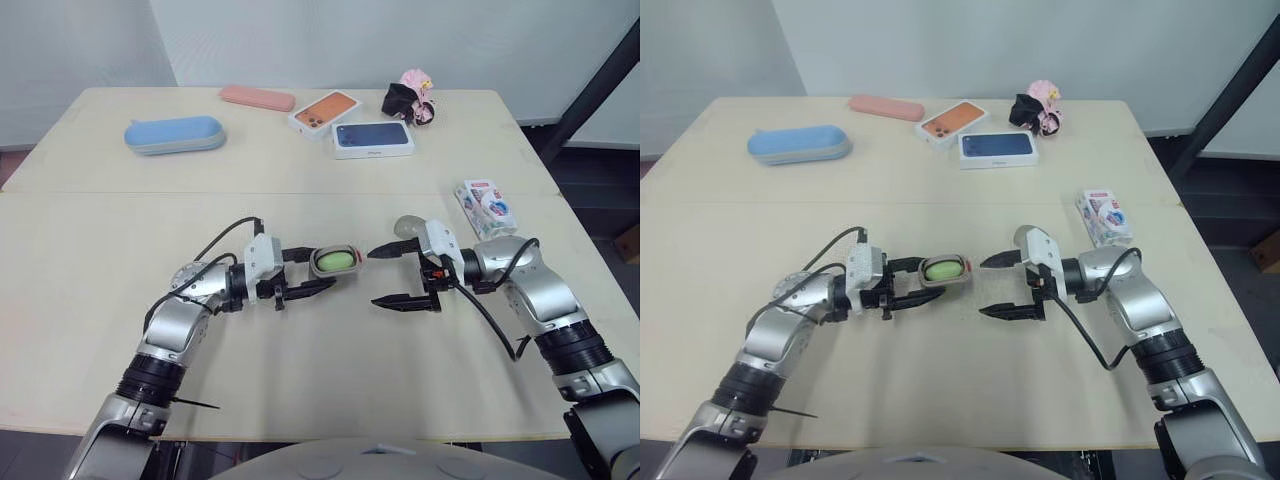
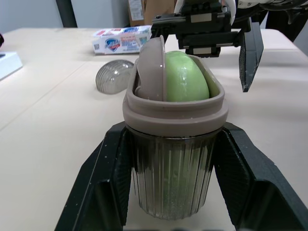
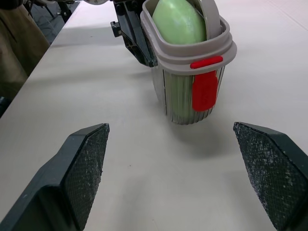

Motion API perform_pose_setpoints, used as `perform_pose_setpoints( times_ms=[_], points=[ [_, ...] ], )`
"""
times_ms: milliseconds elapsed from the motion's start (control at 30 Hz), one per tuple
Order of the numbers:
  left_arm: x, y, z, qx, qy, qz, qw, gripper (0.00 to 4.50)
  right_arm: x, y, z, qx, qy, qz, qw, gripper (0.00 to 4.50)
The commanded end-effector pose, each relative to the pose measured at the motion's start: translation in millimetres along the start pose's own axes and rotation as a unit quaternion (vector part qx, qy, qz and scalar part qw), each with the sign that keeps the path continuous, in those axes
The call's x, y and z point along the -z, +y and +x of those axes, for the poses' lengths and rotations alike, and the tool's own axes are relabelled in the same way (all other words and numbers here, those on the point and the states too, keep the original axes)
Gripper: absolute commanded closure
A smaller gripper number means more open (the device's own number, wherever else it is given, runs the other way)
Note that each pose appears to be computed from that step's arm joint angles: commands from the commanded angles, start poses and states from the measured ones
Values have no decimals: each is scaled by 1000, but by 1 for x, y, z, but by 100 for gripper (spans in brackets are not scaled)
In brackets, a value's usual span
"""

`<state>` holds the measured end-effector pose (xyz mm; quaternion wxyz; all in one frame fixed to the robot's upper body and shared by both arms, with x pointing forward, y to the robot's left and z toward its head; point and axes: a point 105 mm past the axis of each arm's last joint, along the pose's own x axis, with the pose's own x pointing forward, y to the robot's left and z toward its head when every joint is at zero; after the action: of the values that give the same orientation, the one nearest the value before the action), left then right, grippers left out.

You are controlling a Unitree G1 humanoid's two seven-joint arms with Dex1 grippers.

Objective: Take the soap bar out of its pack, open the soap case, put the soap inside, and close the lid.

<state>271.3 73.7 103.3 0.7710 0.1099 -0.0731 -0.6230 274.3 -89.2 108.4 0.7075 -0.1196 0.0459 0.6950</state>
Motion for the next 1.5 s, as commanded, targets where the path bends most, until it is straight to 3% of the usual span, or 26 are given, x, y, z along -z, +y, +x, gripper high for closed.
perform_pose_setpoints(
  times_ms=[33,533,667,833,1000,1300,1500],
  points=[
    [-4,0,3,8,-14,26,1000,260,-3,0,-5,7,-2,-21,1000,5],
    [-1,8,6,18,-18,12,1000,260,-14,-3,-15,48,-16,-15,999,5],
    [-2,8,6,21,-14,21,999,260,-22,-12,-51,141,-21,-17,990,5],
    [-1,8,5,18,-2,36,999,260,-1,-17,-113,279,13,2,960,5],
    [1,9,4,17,3,34,999,260,22,-20,-194,439,46,22,897,5],
    [-3,11,5,21,-2,18,1000,260,36,-6,-237,483,78,34,871,5],
    [-4,12,7,23,-1,14,1000,260,40,-4,-239,432,101,70,893,5]
  ],
)
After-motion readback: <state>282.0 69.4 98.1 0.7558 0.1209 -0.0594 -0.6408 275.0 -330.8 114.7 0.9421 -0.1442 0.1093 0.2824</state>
